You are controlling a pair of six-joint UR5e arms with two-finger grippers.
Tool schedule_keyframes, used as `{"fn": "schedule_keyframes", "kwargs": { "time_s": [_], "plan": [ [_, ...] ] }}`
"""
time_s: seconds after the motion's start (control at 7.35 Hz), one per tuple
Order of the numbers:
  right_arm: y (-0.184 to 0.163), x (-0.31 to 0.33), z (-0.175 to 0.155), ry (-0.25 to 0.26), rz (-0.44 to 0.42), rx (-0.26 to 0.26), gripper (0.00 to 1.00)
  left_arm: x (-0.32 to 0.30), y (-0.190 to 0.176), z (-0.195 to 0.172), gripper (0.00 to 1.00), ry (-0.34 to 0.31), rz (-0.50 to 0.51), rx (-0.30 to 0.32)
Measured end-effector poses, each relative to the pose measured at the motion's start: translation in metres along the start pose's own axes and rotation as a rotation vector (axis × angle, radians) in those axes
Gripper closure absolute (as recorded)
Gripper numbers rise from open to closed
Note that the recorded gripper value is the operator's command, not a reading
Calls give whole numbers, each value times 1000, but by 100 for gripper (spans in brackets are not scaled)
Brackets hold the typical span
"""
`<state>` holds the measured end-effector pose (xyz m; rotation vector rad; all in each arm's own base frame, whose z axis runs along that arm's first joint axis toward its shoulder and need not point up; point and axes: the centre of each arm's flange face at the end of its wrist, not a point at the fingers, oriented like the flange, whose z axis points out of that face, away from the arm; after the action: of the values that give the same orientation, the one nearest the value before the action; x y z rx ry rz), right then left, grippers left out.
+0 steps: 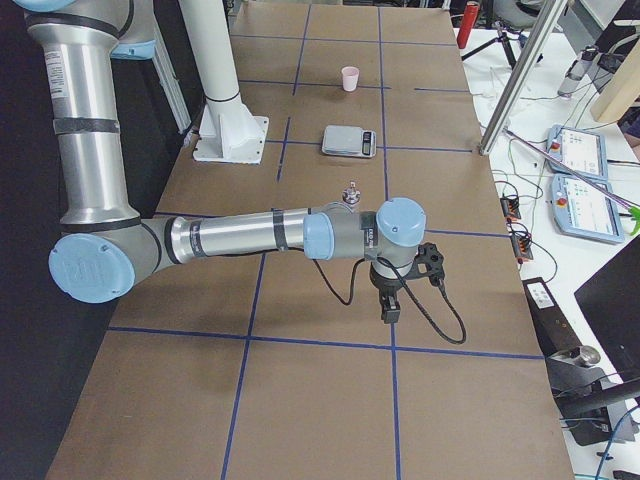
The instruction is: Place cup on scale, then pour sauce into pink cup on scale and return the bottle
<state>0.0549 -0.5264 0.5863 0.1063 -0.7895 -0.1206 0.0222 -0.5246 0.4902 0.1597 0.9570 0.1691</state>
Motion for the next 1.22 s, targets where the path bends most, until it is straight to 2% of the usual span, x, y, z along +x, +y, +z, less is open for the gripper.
{"fn": "schedule_keyframes", "kwargs": {
  "time_s": [0.14, 0.27, 0.54, 0.82, 1.22],
  "plan": [
    [0, 0, 1, 0, 1, -2, 0, 53, -1, 32, 0, 49, 41, -41],
    [1, 1, 2, 0, 3, -4, 0, 99, 2, 61, 0, 60, 32, -73],
    [1, 0, 6, 2, 1, -12, 0, 164, 15, 120, 0, 25, -28, -121],
    [0, -1, 9, 3, 0, -19, 0, 196, 21, 162, 0, -18, -72, -149],
    [0, -2, 11, 2, -3, -22, 0, 208, 17, 189, 1, -64, -144, -154]
  ]
}}
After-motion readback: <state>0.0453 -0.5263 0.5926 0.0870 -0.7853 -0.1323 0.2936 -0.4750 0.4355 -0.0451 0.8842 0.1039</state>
